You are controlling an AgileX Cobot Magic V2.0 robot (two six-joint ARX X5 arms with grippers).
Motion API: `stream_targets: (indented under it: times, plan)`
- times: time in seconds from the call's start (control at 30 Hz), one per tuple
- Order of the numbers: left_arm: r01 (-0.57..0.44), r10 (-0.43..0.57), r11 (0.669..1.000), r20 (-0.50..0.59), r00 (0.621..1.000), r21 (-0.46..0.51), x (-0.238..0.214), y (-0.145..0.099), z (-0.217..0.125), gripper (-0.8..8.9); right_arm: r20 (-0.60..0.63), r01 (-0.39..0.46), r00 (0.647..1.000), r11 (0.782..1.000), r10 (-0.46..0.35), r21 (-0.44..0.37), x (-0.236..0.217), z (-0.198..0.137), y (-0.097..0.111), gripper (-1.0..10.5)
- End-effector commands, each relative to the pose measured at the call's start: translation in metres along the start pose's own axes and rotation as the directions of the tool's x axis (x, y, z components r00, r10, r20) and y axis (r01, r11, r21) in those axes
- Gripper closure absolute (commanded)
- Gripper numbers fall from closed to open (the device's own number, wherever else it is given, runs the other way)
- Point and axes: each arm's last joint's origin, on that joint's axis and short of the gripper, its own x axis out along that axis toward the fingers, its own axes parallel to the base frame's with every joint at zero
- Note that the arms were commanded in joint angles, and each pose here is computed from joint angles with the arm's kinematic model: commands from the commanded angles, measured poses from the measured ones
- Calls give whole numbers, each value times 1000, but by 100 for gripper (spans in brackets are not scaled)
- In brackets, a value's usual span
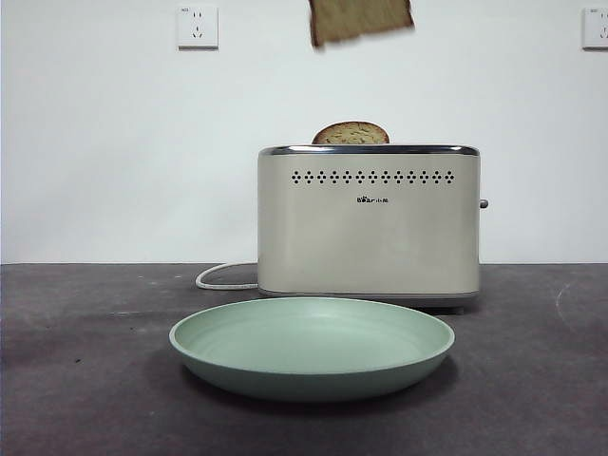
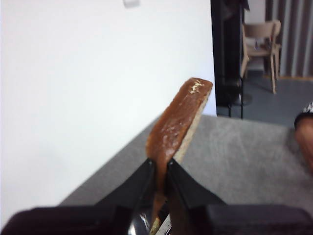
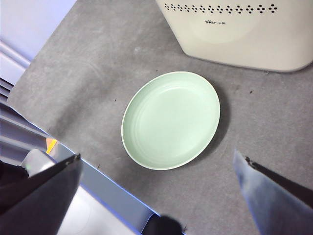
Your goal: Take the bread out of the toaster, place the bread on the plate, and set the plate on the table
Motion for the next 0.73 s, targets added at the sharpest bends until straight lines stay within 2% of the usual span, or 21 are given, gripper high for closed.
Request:
stream_targets:
  times: [0.03, 0.13, 0.33, 0.43, 0.57, 0.73]
  plan:
    - [-34, 34, 999, -5, 999, -16, -27, -8, 17, 820, -5, 0, 1000, 1000, 0, 6, 2, 1, -2, 349]
    - [-63, 61, 998, -48, 997, -25, -54, -17, 28, 819, -14, 0, 1000, 1000, 0, 13, 5, 3, -4, 349]
    - [-57, 53, 998, -89, 995, -40, -106, -37, 43, 818, -12, 0, 1000, 1000, 0, 11, 11, 8, -8, 349]
    - [-50, 41, 997, -145, 989, -60, -129, -48, 43, 818, -13, 0, 1000, 1000, 0, 14, 16, 12, -13, 349]
    - [-39, 22, 996, -209, 978, -80, -152, -60, 33, 818, -39, 0, 999, 999, 1, 35, 28, 17, -21, 350]
    - [-43, 15, 993, -239, 971, -112, -179, -78, 2, 818, -92, 1, 996, 997, 6, 75, 48, 24, -37, 352]
